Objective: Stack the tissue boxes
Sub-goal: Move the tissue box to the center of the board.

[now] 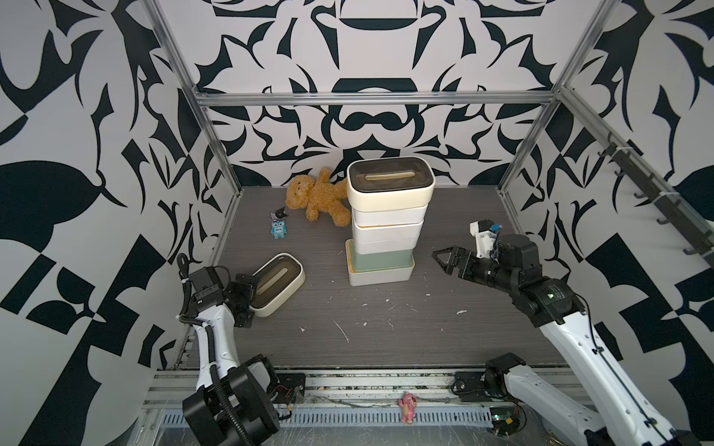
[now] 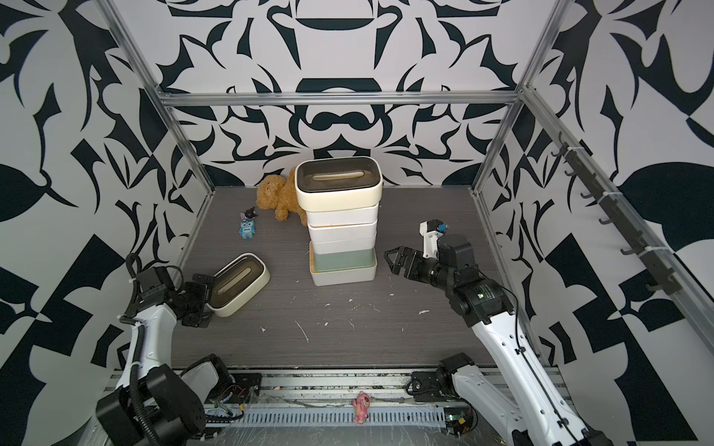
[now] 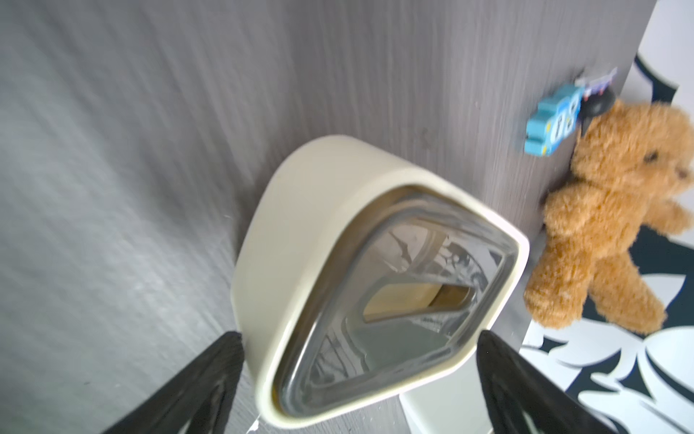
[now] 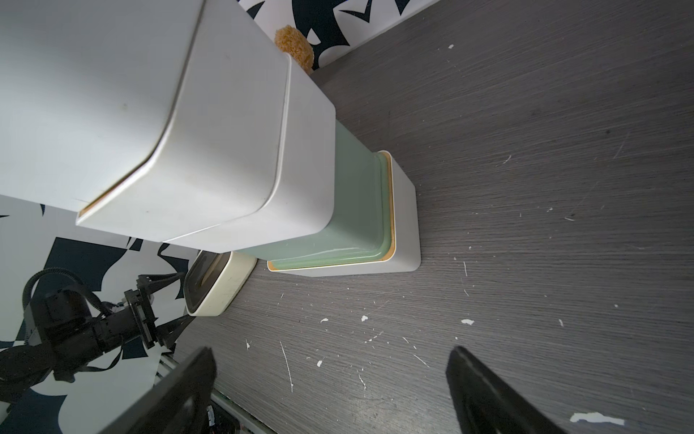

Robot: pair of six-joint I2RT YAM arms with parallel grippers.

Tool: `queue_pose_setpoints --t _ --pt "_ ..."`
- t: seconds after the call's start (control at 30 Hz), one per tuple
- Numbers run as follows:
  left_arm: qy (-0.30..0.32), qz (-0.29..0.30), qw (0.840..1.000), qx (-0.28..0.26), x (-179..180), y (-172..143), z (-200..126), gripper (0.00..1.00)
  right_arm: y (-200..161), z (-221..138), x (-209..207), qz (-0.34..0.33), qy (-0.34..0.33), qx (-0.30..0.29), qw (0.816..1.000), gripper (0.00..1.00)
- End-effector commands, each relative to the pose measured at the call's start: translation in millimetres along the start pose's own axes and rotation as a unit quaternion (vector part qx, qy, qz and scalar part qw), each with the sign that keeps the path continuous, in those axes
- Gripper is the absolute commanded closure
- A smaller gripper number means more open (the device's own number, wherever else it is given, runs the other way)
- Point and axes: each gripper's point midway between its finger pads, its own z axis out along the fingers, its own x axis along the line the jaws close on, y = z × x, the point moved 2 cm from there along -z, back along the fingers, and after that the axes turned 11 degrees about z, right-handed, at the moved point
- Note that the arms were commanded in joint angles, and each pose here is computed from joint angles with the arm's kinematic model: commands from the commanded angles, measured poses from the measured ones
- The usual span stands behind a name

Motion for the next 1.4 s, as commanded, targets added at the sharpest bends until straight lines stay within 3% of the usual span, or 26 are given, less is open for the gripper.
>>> queue_pose_setpoints --t 0.0,0.23,0.5,0.67,0.87,1.0,1.13,1.27,1.37 --pt "-0.011 0.02 1.0 0.004 -18.0 -0.9 4.8 0.01 5.9 3.4 9.5 0.001 0.024 -0.008 1.0 0.01" --pt "-0.013 0.104 0.993 0.046 -54.5 -17.7 16.8 0.01 5.9 7.1 9.2 0.003 0.027 -0.005 1.0 0.01" --pt "0.0 0.167 0.982 0.083 -65.4 -50.3 23.9 0.01 5.0 13.5 9.1 0.003 0.033 0.002 0.999 0.01" --pt "0.048 0.239 0.969 0.048 -57.3 -39.2 1.7 0.01 4.8 11.5 11.4 -0.002 0.039 0.001 0.999 0.01" --pt "0.045 0.382 0.923 0.007 -77.8 -20.1 -15.1 0.01 -0.7 13.1 6.9 -0.006 0.045 0.001 0.999 0.01" --pt "0.034 0.472 0.881 0.01 -97.6 -10.4 -7.9 0.01 -5.2 16.6 7.2 0.007 0.061 0.008 0.998 0.01" --pt "0.024 0.561 0.828 0.01 -113.3 -3.1 -2.9 0.01 -7.6 15.3 8.1 0.006 0.065 0.014 0.998 0.01" --pt "0.033 0.619 0.785 -0.003 -119.5 8.8 10.1 0.01 -12.6 17.4 6.9 0.006 0.066 0.028 0.997 0.01" --pt "0.032 0.648 0.761 0.008 -121.1 10.1 18.4 0.01 -14.7 20.0 6.6 0.009 0.067 0.039 0.997 0.01"
